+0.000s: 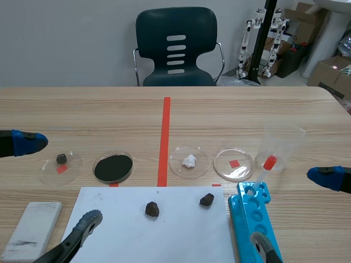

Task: Return to the home posture

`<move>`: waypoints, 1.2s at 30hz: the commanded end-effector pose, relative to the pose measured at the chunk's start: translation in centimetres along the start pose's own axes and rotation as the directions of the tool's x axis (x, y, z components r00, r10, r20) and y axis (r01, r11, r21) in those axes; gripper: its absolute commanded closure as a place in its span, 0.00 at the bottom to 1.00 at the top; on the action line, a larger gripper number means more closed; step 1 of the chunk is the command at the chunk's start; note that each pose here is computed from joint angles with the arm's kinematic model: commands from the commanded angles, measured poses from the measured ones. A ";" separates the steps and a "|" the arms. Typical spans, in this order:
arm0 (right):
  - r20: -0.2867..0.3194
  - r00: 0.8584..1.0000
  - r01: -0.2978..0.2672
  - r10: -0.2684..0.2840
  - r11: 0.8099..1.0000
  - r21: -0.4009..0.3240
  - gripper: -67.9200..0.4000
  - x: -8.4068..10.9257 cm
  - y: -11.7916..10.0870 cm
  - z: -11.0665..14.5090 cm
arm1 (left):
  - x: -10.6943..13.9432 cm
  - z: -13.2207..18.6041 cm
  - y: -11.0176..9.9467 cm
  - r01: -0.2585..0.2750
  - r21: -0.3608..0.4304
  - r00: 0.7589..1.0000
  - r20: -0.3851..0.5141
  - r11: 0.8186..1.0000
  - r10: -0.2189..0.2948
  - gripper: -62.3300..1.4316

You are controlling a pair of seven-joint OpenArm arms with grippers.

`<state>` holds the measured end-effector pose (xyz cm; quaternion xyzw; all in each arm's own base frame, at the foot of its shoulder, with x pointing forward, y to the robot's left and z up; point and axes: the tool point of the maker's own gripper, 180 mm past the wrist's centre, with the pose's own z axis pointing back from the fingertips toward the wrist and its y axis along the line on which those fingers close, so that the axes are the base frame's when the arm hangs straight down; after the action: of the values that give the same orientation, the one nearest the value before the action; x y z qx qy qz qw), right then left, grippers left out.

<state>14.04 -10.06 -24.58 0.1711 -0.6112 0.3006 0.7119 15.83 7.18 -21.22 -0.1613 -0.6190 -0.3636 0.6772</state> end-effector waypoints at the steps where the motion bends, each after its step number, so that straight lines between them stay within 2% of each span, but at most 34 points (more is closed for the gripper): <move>1: 0.030 1.000 0.003 -0.003 1.000 -0.003 0.04 0.8 -0.1 -0.1 | 0.6 -0.1 0.1 -0.007 0.009 1.000 0.030 1.000 0.007 0.00; 36: 0.030 1.000 0.003 -0.003 1.000 -0.003 0.04 0.8 -0.1 -0.1 | 0.7 -0.1 -0.2 -0.015 -0.013 0.999 0.033 1.000 0.016 0.00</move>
<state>14.04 -10.06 -24.58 0.1711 -0.6112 0.3006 0.7119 15.58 6.88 -21.25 -0.1722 -0.6154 -0.3677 0.6756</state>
